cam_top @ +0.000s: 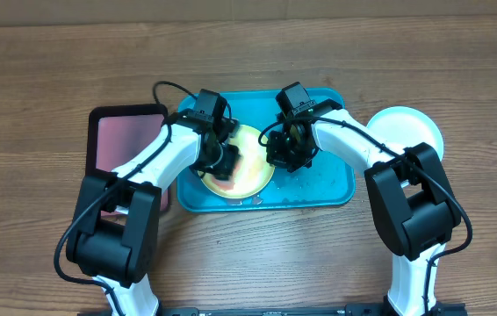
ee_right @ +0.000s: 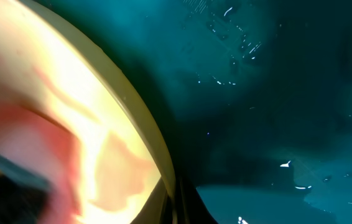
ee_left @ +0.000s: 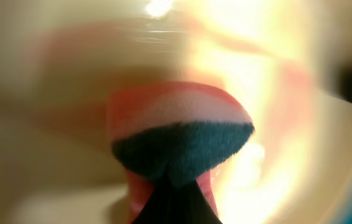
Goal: Clean dirty plates on tray and stack at the side
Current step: 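Scrub the yellow plate with the left-gripper sponge while right holds it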
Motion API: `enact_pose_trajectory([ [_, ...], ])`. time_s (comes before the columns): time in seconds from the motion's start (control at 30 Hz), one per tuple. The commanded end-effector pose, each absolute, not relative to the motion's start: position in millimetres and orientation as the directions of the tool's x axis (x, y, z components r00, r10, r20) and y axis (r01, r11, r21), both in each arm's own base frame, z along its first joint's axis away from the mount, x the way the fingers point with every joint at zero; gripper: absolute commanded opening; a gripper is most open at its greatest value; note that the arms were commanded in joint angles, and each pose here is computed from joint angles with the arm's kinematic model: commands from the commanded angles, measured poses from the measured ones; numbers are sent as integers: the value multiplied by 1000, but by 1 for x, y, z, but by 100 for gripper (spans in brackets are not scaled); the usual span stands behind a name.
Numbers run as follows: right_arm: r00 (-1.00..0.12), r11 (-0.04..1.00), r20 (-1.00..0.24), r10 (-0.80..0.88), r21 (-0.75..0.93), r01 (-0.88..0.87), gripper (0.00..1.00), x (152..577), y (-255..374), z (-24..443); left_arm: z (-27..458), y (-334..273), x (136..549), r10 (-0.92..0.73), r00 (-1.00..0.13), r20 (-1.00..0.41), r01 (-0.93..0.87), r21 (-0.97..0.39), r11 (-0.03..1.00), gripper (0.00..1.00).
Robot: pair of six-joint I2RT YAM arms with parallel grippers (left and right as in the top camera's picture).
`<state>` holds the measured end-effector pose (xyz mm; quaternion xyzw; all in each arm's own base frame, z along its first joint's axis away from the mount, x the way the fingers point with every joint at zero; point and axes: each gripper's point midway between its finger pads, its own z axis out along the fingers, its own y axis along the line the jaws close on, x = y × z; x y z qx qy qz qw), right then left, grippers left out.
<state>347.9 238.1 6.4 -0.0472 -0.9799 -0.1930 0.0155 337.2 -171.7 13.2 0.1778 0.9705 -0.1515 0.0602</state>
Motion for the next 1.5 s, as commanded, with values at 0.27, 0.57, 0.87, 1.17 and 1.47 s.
enact_pose_trajectory([
  [0.27,-994,928,42,103,354,111,4,352,234,0,6,-154,395,137,-928,-347,176,-83,981,4],
  [0.57,-994,929,39,103,352,111,4,353,234,-1,21,-67,394,-96,-903,-419,-232,288,929,4],
  [0.87,-994,929,39,104,352,111,4,353,234,-1,4,-178,334,250,-960,-124,276,-281,919,4],
  [1.17,-994,929,41,103,353,111,4,352,234,-1,23,-202,355,303,-922,-241,374,-351,859,4],
  [1.47,-993,927,42,108,356,116,4,354,232,0,113,-141,424,48,-938,-342,44,17,999,4],
])
